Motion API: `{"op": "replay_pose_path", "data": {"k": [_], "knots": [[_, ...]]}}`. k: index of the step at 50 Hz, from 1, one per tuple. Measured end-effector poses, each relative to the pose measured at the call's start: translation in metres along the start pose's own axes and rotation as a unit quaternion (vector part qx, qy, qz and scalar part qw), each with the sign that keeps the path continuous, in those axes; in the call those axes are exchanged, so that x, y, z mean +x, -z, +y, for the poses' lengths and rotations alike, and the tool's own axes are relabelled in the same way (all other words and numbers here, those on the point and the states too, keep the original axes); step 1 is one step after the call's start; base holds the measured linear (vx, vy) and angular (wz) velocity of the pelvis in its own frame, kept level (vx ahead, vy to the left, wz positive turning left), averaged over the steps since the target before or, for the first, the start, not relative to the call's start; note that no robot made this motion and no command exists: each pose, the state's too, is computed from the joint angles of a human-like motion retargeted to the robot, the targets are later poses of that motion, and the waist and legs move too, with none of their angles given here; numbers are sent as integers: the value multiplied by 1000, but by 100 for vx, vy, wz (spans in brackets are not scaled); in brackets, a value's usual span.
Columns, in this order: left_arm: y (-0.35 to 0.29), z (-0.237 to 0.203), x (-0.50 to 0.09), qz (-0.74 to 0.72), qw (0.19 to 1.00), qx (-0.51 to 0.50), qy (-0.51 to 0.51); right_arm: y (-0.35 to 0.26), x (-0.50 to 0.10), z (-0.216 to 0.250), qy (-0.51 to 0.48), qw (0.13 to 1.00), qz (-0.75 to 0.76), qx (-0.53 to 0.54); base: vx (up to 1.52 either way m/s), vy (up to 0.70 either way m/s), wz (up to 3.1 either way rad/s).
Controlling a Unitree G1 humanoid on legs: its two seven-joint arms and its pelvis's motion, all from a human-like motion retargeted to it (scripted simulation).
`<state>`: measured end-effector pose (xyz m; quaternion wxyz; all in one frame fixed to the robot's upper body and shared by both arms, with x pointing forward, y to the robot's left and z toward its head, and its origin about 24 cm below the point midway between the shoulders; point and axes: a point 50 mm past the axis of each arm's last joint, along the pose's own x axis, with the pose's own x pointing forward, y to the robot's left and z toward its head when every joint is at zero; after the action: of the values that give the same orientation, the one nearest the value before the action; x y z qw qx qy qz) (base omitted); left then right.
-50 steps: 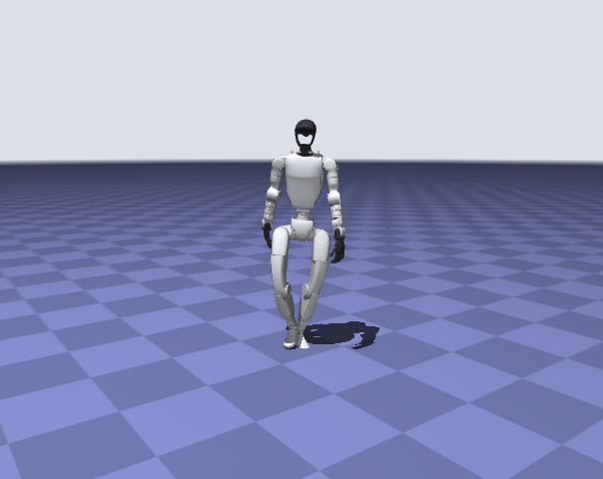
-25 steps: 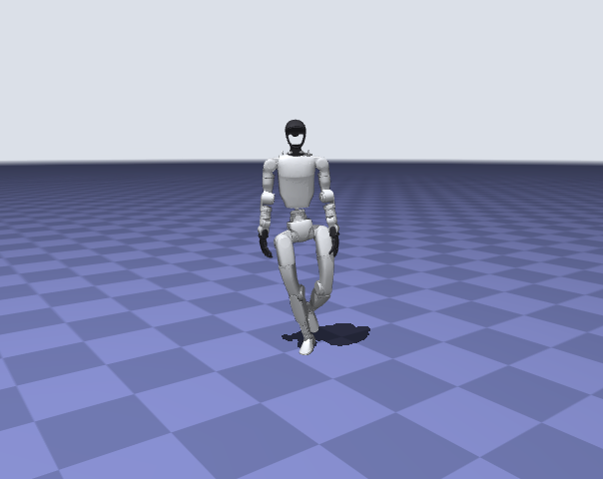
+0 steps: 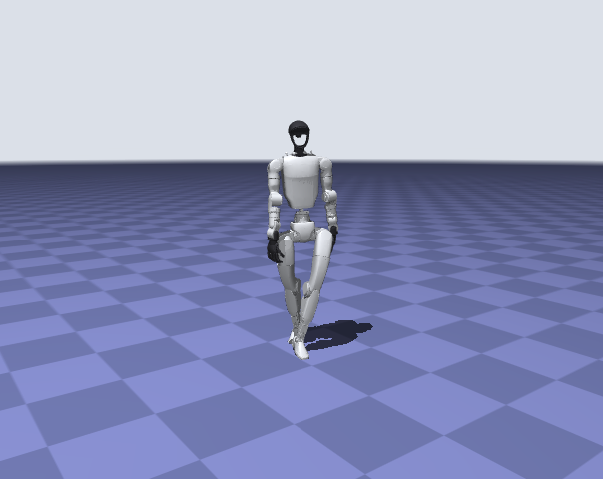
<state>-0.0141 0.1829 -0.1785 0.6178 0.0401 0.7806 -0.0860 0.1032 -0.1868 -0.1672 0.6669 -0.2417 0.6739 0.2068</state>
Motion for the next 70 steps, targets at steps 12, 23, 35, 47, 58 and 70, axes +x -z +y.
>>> {"op": "replay_pose_path", "data": {"k": [12, 23, 35, 47, 58, 70], "knots": [[-86, 32, -29, -128, 987, 55, -79, 95, 7, 39, -29, 987, 129, 93, 34, 4, -18], [-151, 52, -69, -242, 953, 124, -136, 133, 2, 73, -110, 970, 174, 129, 21, -8, 14], [-81, 41, -30, -125, 979, 130, -99, 106, 6, 66, -124, 975, 127, 136, 40, -24, -38], [-7, 31, -8, -10, 996, 74, -55, 0, -3, -17, 0, 994, -45, 101, 16, -11, -106], [-11, 22, -6, -6, 995, 86, -41, -33, -10, -19, 13, 993, -108, 36, 11, 31, -138], [-88, 64, -40, -118, 965, 161, -168, 50, 9, 32, -42, 987, 46, 150, 10, 7, -148]]}}
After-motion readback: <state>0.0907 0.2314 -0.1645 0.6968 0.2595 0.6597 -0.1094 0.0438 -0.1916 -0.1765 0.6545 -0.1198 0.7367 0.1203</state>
